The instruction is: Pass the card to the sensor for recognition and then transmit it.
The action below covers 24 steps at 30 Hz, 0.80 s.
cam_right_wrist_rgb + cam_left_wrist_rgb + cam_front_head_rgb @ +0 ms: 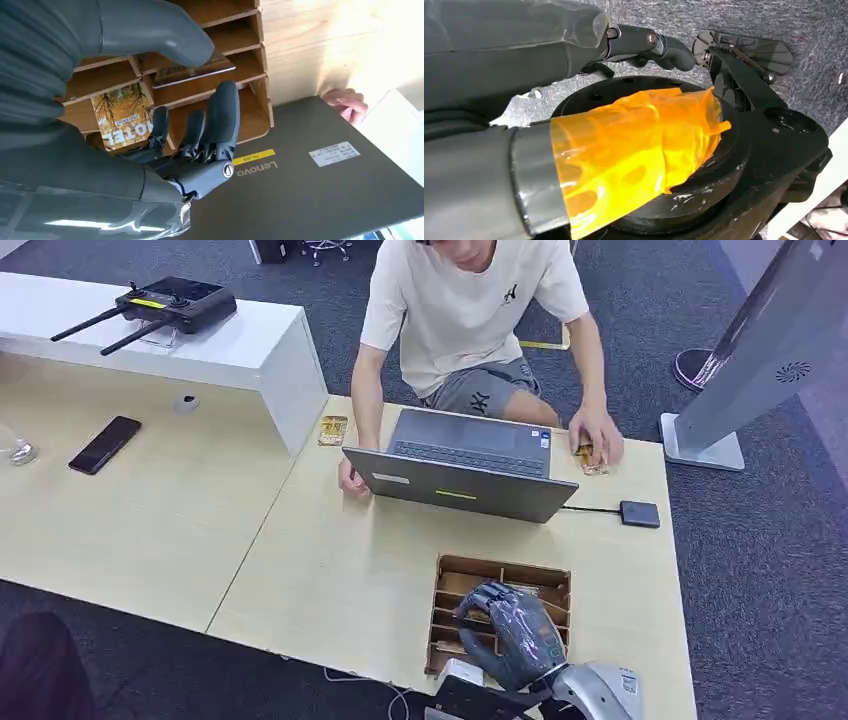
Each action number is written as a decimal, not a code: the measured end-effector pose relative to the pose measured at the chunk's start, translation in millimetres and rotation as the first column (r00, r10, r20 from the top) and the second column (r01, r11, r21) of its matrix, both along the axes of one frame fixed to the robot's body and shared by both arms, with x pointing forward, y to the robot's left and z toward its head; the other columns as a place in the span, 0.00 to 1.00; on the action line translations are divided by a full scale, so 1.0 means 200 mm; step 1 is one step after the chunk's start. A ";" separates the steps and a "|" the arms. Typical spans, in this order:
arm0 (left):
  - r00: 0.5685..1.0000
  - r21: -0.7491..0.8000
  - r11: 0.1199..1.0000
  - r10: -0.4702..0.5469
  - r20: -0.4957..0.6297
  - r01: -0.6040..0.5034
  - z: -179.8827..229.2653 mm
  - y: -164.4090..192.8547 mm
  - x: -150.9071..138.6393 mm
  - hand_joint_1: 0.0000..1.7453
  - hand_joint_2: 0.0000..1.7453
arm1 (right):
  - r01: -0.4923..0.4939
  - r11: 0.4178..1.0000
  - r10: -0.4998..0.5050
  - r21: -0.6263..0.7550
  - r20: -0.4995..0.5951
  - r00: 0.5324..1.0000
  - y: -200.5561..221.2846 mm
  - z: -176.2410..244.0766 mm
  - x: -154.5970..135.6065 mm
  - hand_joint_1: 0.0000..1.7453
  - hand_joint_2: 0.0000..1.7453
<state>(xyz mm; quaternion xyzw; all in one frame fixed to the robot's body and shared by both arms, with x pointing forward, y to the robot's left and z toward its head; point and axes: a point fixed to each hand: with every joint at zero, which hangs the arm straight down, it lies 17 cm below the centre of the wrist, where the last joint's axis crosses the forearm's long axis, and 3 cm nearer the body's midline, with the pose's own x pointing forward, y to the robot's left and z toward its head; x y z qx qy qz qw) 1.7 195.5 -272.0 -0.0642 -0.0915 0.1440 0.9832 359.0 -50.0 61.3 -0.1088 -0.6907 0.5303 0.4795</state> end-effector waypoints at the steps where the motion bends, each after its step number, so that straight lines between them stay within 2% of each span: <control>1: 1.000 0.000 1.000 0.000 0.000 0.000 0.00 0.00 0.00 0.00 0.00 | 0.001 1.000 -0.001 -0.003 -0.001 1.000 0.00 -0.01 0.00 0.51 1.00; 9: 1.000 0.000 1.000 -0.002 0.000 0.002 0.00 0.00 0.00 0.00 0.00 | 0.010 1.000 -0.010 -0.024 -0.009 1.000 -0.02 -0.04 0.01 0.46 1.00; 13: 1.000 0.000 1.000 -0.002 -0.002 0.002 0.00 0.00 0.00 0.00 0.00 | 0.010 1.000 -0.010 -0.026 -0.008 1.000 -0.02 -0.04 0.01 0.49 1.00; 24: 1.000 0.000 1.000 -0.002 -0.002 0.002 0.00 0.00 0.00 0.00 0.00 | 0.016 0.999 -0.017 -0.037 -0.013 1.000 -0.03 -0.06 0.02 0.46 1.00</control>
